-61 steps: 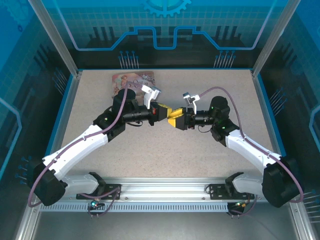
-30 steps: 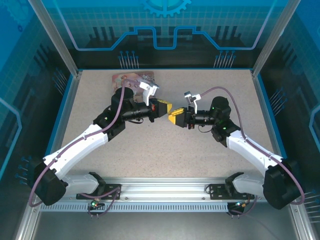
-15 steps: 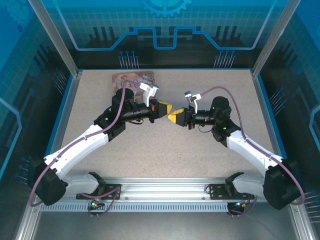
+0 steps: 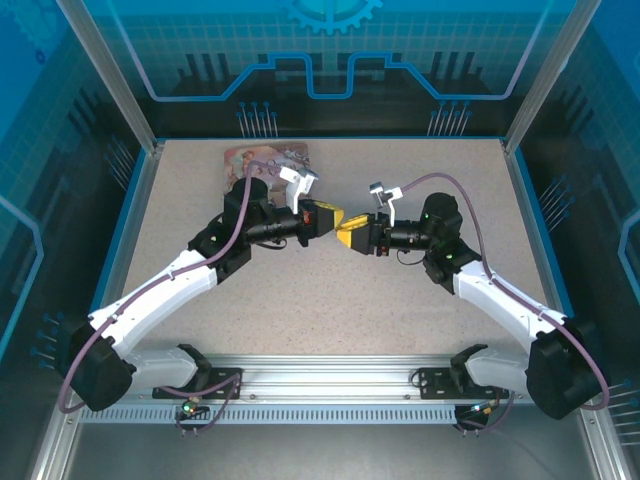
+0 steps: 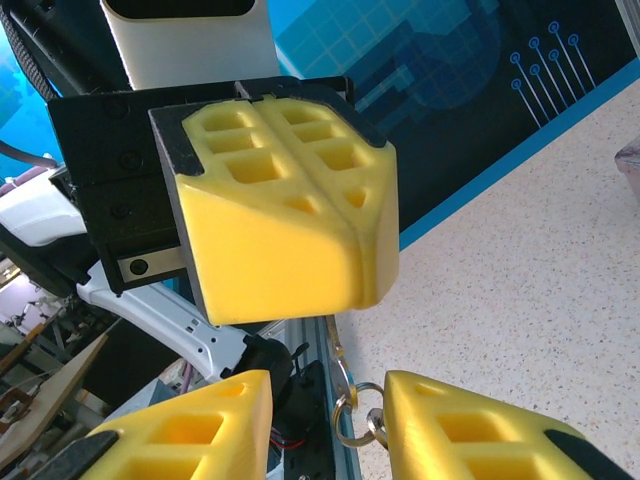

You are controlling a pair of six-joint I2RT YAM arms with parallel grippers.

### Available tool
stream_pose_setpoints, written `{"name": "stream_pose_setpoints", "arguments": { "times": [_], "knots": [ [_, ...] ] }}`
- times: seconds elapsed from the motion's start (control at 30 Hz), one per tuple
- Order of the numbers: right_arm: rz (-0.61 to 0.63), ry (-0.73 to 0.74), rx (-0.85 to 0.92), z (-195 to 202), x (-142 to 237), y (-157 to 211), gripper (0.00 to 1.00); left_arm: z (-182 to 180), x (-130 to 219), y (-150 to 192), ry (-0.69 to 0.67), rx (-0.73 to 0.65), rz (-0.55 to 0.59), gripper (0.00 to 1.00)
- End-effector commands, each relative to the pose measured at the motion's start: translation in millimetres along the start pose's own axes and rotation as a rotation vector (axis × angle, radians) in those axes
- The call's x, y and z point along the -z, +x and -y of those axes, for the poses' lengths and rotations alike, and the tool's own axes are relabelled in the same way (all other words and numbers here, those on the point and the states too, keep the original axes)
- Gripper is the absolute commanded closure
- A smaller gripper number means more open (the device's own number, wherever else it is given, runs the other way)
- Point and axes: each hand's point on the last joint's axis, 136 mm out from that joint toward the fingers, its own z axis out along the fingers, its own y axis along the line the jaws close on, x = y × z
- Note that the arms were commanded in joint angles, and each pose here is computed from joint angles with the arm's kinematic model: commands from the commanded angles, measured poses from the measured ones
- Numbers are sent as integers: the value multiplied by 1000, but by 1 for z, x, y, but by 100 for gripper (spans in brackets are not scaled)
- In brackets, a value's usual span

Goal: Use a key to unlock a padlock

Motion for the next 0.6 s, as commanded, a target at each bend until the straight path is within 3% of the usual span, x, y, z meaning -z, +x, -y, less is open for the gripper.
{"name": "stream_pose_setpoints", "arguments": {
  "times": [0.0,0.47,0.57],
  "knots": [
    [17,-9,31,-4,-1,-10,67,1,3,-3,14,7,15,100],
    [24,5,13,1,-3,-11,98,2,3,-2,21,7,13,100],
    [25,12,16,2,-3,-11,100,2,3,-1,21,9,12,100]
  ]
}}
